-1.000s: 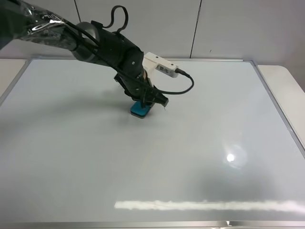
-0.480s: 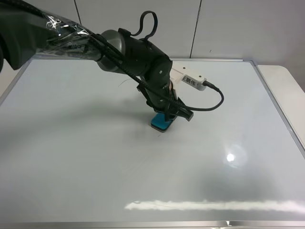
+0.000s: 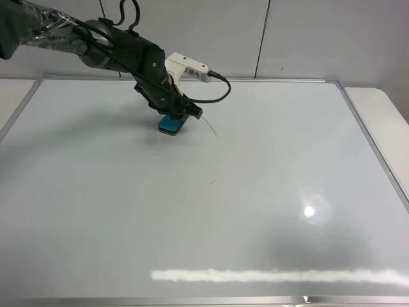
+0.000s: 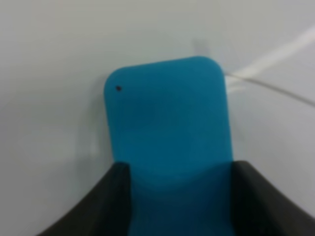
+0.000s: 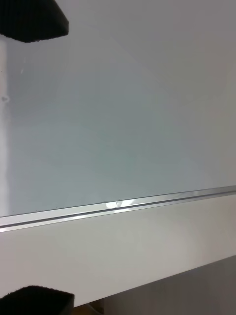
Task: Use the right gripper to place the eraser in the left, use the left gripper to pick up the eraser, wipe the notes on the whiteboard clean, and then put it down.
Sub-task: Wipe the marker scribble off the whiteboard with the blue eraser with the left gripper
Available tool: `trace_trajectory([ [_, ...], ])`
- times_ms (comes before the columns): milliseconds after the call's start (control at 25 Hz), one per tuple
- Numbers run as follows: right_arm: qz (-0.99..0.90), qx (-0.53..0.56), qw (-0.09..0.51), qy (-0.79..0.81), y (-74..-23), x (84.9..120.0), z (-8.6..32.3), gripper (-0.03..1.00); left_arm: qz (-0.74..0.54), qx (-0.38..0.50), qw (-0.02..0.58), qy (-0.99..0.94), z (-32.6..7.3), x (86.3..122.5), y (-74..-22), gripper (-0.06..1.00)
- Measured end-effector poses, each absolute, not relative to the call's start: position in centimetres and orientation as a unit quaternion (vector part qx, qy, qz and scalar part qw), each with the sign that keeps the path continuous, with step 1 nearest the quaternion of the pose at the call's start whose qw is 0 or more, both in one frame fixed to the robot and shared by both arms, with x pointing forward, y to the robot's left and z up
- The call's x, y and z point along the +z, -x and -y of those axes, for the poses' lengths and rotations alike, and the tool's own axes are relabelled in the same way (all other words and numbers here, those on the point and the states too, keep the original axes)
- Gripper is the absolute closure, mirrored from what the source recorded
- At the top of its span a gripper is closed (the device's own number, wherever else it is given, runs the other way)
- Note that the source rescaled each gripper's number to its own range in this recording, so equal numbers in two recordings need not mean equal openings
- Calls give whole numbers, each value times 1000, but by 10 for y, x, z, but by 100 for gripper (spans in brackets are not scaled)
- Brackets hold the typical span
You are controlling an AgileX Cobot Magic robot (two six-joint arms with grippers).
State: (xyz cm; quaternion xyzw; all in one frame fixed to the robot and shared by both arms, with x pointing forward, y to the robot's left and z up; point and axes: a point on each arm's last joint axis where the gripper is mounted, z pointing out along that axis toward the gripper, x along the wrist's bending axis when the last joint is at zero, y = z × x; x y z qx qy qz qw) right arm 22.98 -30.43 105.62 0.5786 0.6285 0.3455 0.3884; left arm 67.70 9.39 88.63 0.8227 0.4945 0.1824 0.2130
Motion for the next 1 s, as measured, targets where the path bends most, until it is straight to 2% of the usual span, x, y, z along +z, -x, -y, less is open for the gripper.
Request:
trace_trajectory([
  [240, -628, 346, 388, -579, -230, 1056, 304, -3, -529, 205, 203, -798, -146, 891, -708, 94],
  [480, -628, 346, 388, -579, -230, 1056, 304, -3, -513, 203, 198, -810, -134, 891, -703, 94],
  [560, -628, 346, 388, -579, -230, 1056, 304, -3, -500, 197, 198, -820, -118, 890, -696, 94],
  [840, -628, 346, 388, -579, -230, 1056, 304, -3, -446, 135, 235, -853, -18, 888, -642, 94],
  [1000, -628, 346, 388, -579, -230, 1056, 304, -3, -420, 102, 249, -866, 25, 886, -608, 94],
])
